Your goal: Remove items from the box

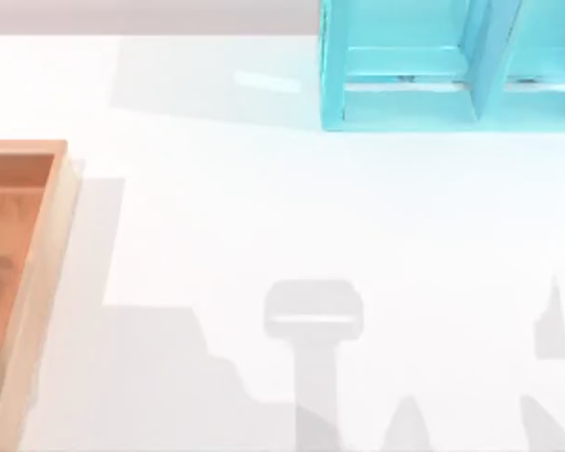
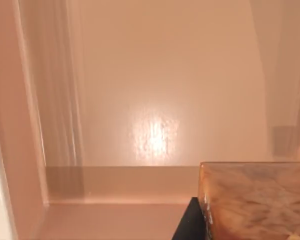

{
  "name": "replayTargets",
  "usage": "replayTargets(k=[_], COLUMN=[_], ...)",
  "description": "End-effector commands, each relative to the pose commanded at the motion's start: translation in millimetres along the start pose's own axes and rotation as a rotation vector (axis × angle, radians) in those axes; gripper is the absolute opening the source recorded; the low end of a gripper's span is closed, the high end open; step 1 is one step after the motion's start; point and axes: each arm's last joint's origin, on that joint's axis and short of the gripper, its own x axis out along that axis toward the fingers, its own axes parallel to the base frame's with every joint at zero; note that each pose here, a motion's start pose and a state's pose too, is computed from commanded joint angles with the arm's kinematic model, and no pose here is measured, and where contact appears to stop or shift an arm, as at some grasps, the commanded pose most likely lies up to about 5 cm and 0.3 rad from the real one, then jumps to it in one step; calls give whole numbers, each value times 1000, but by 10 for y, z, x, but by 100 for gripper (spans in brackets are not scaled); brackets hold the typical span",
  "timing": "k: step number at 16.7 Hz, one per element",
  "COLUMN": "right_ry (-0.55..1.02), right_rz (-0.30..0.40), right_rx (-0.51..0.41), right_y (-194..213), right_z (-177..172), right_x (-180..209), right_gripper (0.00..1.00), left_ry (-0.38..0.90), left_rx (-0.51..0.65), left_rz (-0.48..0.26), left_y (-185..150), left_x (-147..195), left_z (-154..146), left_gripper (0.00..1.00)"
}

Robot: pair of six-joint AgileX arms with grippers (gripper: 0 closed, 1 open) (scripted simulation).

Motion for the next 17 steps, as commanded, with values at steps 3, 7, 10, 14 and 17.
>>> replayTargets(k=[3,7,10,14,17], right_ry=[0,0,0,0,0], right_rz=[0,0,0,0,0], right_rx=[0,0,0,0,0], right_y=[0,0,0,0,0], right_z=[0,0,0,0,0], right_x=[0,0,0,0,0], right_gripper=[100,100,100,100,100], left_ry=[20,31,27,26,12], left_rx=[0,-3,-3,-1,0], left_rz=[-5,1,7,16,8], left_y=[-239,-978,-1776,-2755,-3156], left_x=[88,261,428,680,805], left_z=[145,359,328,-71,-415], left_gripper=[0,0,0,0,0])
